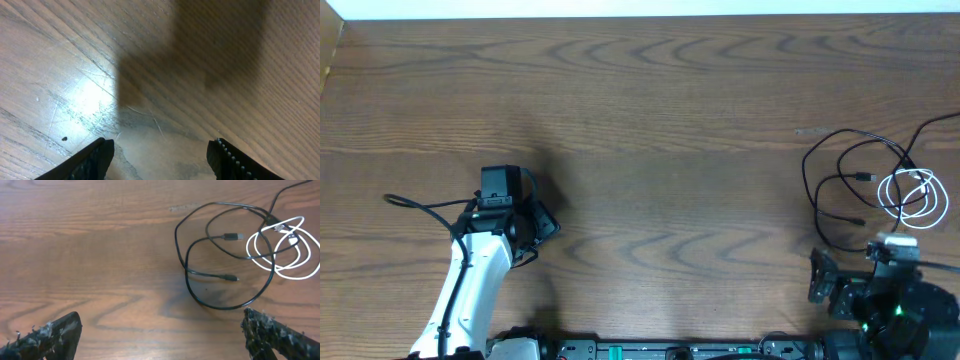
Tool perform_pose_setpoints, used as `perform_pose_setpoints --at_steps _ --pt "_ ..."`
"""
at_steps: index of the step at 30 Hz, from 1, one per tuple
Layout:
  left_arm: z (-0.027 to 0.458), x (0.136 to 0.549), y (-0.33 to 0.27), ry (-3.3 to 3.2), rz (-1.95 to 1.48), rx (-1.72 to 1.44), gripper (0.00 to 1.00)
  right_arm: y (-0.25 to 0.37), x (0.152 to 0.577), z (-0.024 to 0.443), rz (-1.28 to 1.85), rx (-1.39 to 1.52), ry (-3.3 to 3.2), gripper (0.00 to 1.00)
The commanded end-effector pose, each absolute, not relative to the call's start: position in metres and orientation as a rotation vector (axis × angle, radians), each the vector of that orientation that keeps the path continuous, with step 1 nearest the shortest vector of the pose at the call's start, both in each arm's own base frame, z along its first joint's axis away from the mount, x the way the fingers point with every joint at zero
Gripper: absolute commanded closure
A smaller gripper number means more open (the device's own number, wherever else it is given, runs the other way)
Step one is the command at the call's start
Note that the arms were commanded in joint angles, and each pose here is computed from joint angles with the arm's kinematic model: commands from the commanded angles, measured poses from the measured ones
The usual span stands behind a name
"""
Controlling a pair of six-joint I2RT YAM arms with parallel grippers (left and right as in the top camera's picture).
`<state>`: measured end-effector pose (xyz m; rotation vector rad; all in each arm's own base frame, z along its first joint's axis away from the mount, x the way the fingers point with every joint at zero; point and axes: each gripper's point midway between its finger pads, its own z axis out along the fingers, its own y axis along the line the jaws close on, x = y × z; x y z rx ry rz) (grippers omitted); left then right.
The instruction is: Untangle cables
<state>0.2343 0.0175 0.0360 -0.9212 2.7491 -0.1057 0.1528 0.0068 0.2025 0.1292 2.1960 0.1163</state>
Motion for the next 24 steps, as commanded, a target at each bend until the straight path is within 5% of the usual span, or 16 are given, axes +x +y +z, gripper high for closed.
perform_pose_setpoints --at_steps 1,24 --pt "0.033 0.231 0.021 2.759 -0.076 -0.928 0.34 0.008 0.152 0.187 0.126 0.132 2.18 0.01" --pt "0.033 0.231 0.021 2.758 -0.076 -0.927 0.34 0.008 0.158 0.134 0.12 0.135 2.241 0.01"
